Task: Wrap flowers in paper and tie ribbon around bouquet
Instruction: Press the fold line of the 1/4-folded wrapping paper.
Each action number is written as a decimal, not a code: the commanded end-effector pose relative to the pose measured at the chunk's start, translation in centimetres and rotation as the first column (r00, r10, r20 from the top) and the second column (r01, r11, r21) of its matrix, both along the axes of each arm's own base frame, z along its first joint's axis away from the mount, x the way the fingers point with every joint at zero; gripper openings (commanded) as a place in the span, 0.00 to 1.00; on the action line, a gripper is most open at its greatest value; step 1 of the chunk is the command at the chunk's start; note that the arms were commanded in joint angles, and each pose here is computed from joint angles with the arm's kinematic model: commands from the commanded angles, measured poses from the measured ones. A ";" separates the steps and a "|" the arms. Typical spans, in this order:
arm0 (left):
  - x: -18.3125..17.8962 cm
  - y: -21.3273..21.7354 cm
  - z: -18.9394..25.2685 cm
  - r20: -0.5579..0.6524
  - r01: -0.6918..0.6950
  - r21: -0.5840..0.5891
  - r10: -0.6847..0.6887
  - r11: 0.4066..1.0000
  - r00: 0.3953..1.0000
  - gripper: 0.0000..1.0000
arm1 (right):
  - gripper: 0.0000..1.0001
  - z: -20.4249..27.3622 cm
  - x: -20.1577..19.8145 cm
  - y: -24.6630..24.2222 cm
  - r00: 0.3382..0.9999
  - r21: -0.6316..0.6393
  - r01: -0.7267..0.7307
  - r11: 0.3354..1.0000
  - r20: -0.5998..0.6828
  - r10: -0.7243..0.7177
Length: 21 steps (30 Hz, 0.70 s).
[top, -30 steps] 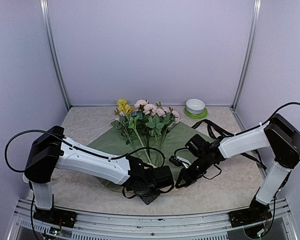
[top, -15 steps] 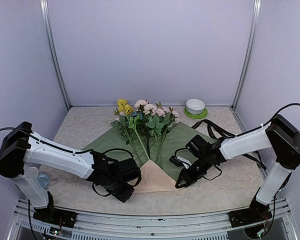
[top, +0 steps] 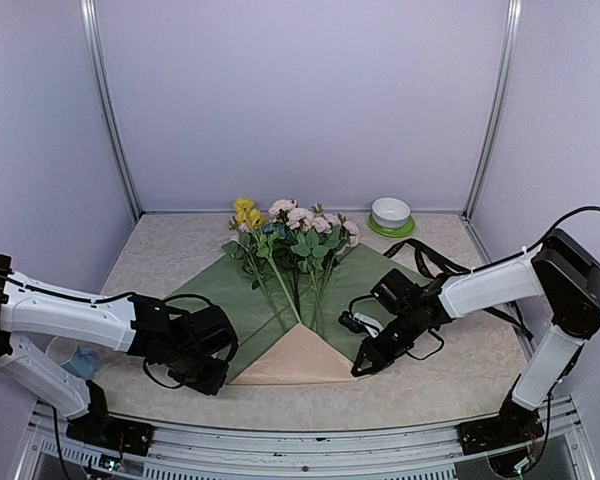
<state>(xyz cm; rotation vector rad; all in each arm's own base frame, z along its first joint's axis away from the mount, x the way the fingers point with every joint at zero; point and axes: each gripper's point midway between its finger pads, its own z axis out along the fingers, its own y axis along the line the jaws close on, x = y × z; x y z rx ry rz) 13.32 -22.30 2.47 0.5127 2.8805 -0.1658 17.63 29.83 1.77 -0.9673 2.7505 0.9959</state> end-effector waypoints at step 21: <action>2.3 -6.9 -2.6 -0.022 0.301 0.001 -0.300 0.954 0.954 0.11 | 0.00 -0.7 0.3 -2.1 0.999 -0.149 0.047 0.988 0.010 -0.046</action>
